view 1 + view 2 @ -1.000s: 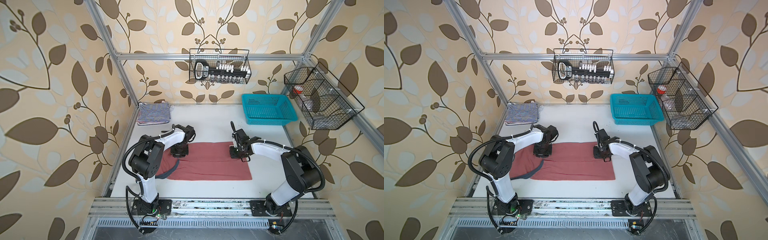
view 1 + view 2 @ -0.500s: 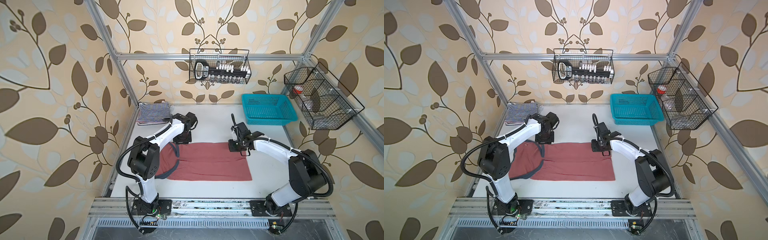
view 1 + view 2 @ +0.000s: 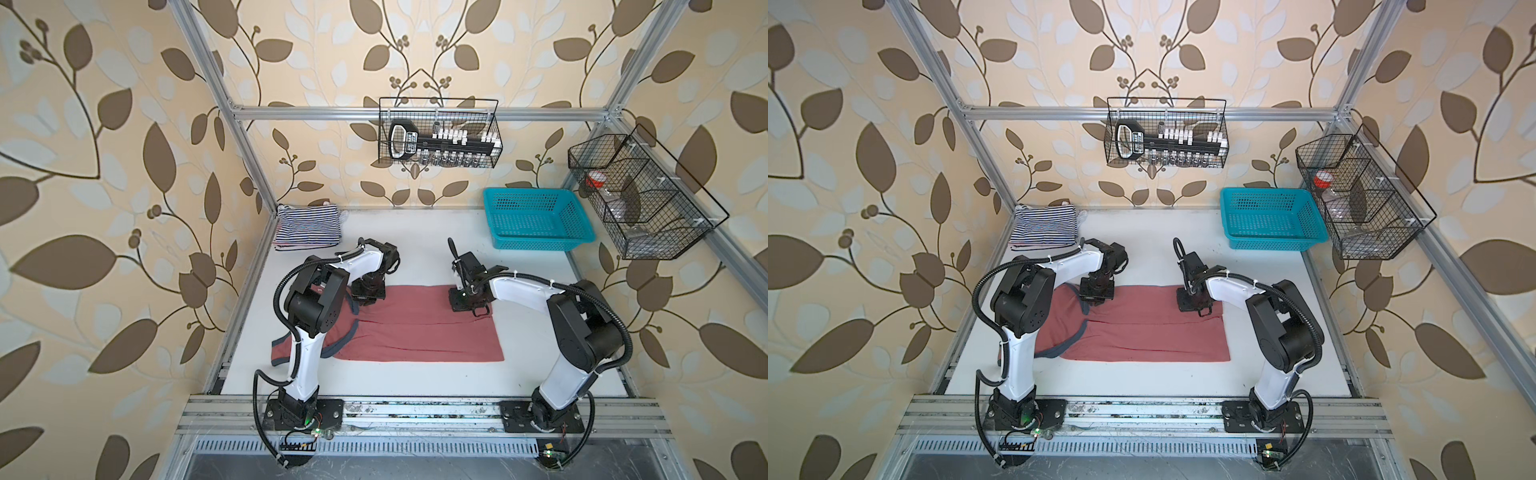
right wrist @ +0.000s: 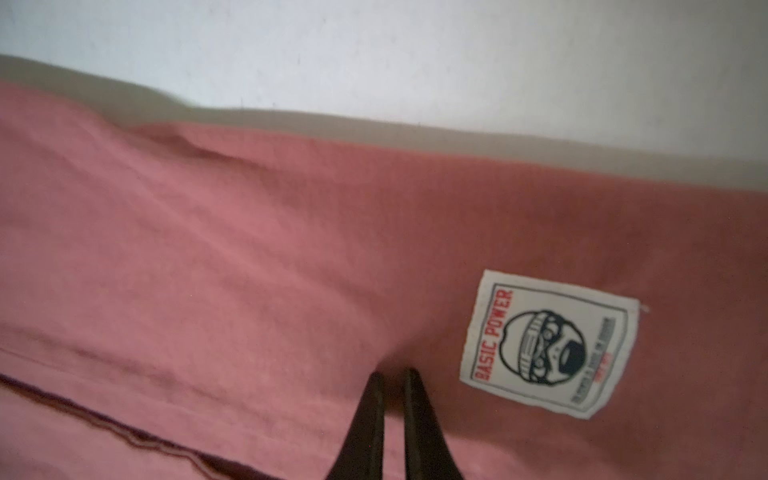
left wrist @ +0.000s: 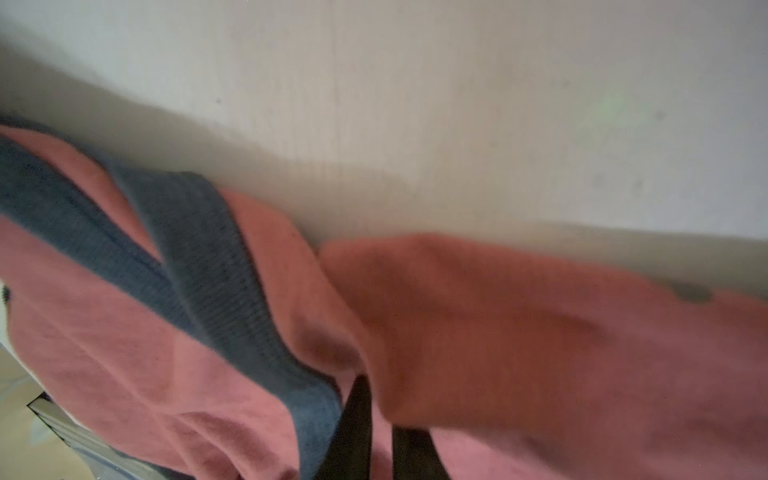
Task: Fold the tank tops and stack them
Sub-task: 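Lift the far edge with both grippers and swing it toward the robot, then drag the top lengthwise toward the robot with both grippers, laying it flat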
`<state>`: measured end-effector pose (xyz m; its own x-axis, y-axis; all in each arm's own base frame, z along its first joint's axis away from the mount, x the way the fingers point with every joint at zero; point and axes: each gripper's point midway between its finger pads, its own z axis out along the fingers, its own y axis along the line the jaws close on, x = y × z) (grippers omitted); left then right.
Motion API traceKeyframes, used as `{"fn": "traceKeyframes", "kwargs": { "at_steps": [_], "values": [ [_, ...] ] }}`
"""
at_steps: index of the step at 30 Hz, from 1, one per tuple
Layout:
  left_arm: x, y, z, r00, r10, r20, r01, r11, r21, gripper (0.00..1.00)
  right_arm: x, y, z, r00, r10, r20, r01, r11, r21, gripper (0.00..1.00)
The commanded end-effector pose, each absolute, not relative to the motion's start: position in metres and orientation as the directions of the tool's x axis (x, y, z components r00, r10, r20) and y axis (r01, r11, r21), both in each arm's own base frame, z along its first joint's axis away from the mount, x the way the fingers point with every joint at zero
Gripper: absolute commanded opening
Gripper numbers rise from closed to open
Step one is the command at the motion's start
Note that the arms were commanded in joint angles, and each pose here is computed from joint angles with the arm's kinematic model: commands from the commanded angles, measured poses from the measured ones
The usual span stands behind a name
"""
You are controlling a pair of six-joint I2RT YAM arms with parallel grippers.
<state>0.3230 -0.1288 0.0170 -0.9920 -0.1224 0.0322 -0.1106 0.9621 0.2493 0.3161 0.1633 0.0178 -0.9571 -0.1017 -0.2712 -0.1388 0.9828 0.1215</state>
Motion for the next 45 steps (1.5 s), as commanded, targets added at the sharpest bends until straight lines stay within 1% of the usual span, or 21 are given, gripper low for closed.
{"fn": "traceKeyframes", "kwargs": {
  "at_steps": [1, 4, 9, 13, 16, 20, 28, 32, 37, 42, 45],
  "values": [
    [0.327, -0.146, -0.011, -0.990, -0.115, 0.079, -0.095, 0.972, 0.214, 0.09, 0.281, 0.137, 0.001, -0.980, -0.088, -0.181, -0.093, 0.995, 0.022, 0.14],
    [0.333, -0.158, -0.023, -0.990, -0.098, 0.100, -0.074, 0.974, 0.214, 0.06, 0.263, 0.120, 0.000, -0.986, -0.044, -0.161, -0.040, 0.999, -0.031, 0.14],
    [0.343, -0.190, -0.038, -0.991, -0.041, 0.124, -0.015, 0.979, 0.203, 0.04, 0.243, 0.118, 0.006, -0.987, 0.009, -0.163, 0.008, 1.000, 0.008, 0.15],
    [0.347, -0.214, -0.049, -0.990, 0.012, 0.143, 0.040, 0.980, 0.196, 0.03, 0.237, 0.108, 0.010, -0.984, 0.031, -0.177, 0.035, 0.999, -0.015, 0.16],
    [0.356, -0.231, -0.053, -0.990, 0.046, 0.135, 0.069, 0.982, 0.178, 0.03, 0.235, 0.106, 0.010, -0.985, 0.033, -0.170, 0.037, 0.999, -0.021, 0.16],
    [0.379, -0.256, -0.050, -0.993, 0.081, 0.083, 0.091, 0.988, 0.122, 0.03, 0.233, 0.108, 0.008, -0.987, 0.036, -0.156, 0.038, 0.999, -0.014, 0.16],
    [0.415, -0.299, -0.054, -0.994, 0.110, 0.013, 0.110, 0.994, 0.000, 0.02, 0.211, 0.105, -0.005, -0.991, 0.076, -0.110, 0.077, 0.997, -0.004, 0.17],
    [0.435, -0.318, -0.052, -0.993, 0.104, -0.056, 0.108, 0.992, -0.064, 0.01, 0.201, 0.107, -0.010, -0.991, 0.094, -0.091, 0.094, 0.996, 0.007, 0.17],
    [0.460, -0.341, -0.044, -0.984, 0.079, -0.157, 0.103, 0.983, -0.153, 0.00, 0.185, 0.116, -0.022, -0.996, 0.083, -0.036, 0.082, 0.996, 0.017, 0.19],
    [0.488, -0.348, -0.040, -0.969, 0.040, -0.245, 0.089, 0.977, -0.195, 0.00, 0.165, 0.140, -0.035, -0.997, 0.071, 0.020, 0.073, 0.993, 0.095, 0.19],
    [0.503, -0.346, -0.041, -0.963, -0.008, -0.269, 0.057, 0.971, -0.234, 0.00, 0.157, 0.163, -0.040, -0.997, 0.066, 0.041, 0.072, 0.982, 0.175, 0.19]
  ]
}}
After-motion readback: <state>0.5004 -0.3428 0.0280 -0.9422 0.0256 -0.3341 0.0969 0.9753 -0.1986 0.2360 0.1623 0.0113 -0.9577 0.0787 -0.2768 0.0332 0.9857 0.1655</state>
